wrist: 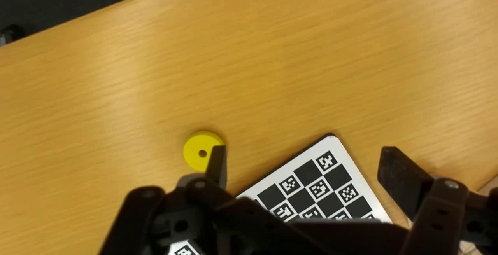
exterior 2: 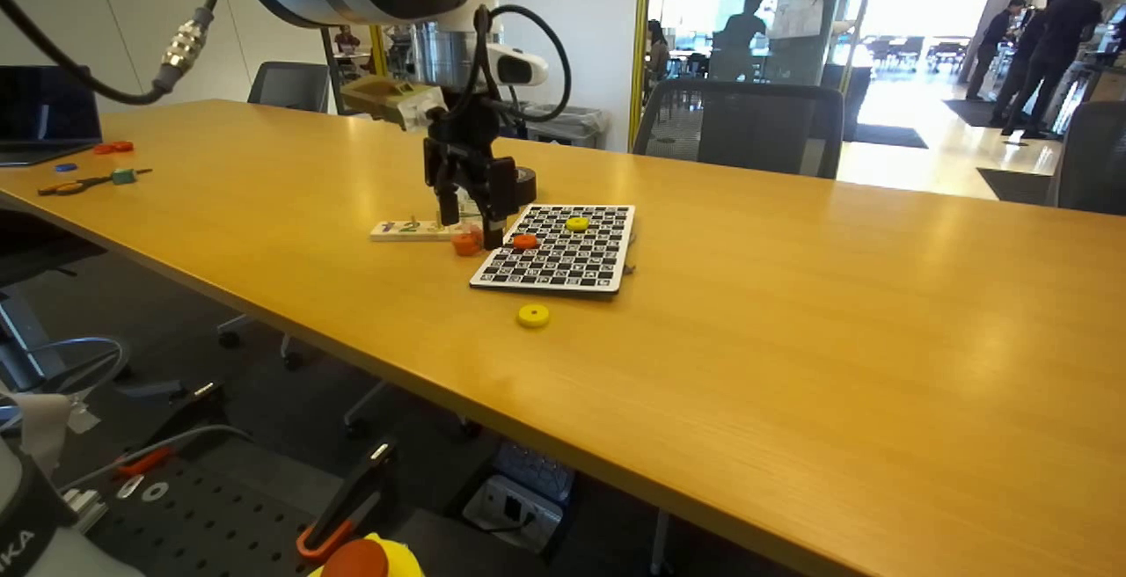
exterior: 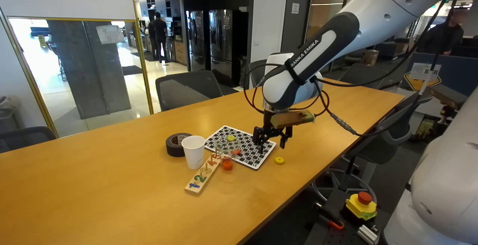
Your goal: Pick up the orange and yellow objects and put them in the two cups
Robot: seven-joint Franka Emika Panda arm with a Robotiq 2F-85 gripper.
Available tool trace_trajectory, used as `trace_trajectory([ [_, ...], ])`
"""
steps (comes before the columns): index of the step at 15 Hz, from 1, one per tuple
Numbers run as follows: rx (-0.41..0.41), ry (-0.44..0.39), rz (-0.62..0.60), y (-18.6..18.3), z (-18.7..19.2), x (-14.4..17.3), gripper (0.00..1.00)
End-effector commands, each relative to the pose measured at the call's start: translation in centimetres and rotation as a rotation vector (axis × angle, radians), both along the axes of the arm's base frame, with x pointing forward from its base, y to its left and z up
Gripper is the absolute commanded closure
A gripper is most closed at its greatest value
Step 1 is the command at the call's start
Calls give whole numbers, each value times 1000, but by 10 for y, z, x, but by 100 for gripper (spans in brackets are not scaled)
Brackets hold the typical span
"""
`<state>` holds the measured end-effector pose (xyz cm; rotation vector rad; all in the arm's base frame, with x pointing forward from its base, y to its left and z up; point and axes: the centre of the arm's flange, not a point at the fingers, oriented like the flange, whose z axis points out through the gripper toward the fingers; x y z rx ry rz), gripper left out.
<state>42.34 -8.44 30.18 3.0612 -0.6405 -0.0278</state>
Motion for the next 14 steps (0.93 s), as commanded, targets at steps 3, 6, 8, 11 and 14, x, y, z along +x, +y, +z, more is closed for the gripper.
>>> trace_trajectory([
  [3,8,-27,162,-39,-19,8,0],
  [6,18,-33,164,-56,-37,7,0],
  [8,23,-28,146,-69,-52,16,0],
  [11,38,-25,133,-79,-67,25,0],
  [14,48,-17,119,-84,-78,31,0],
])
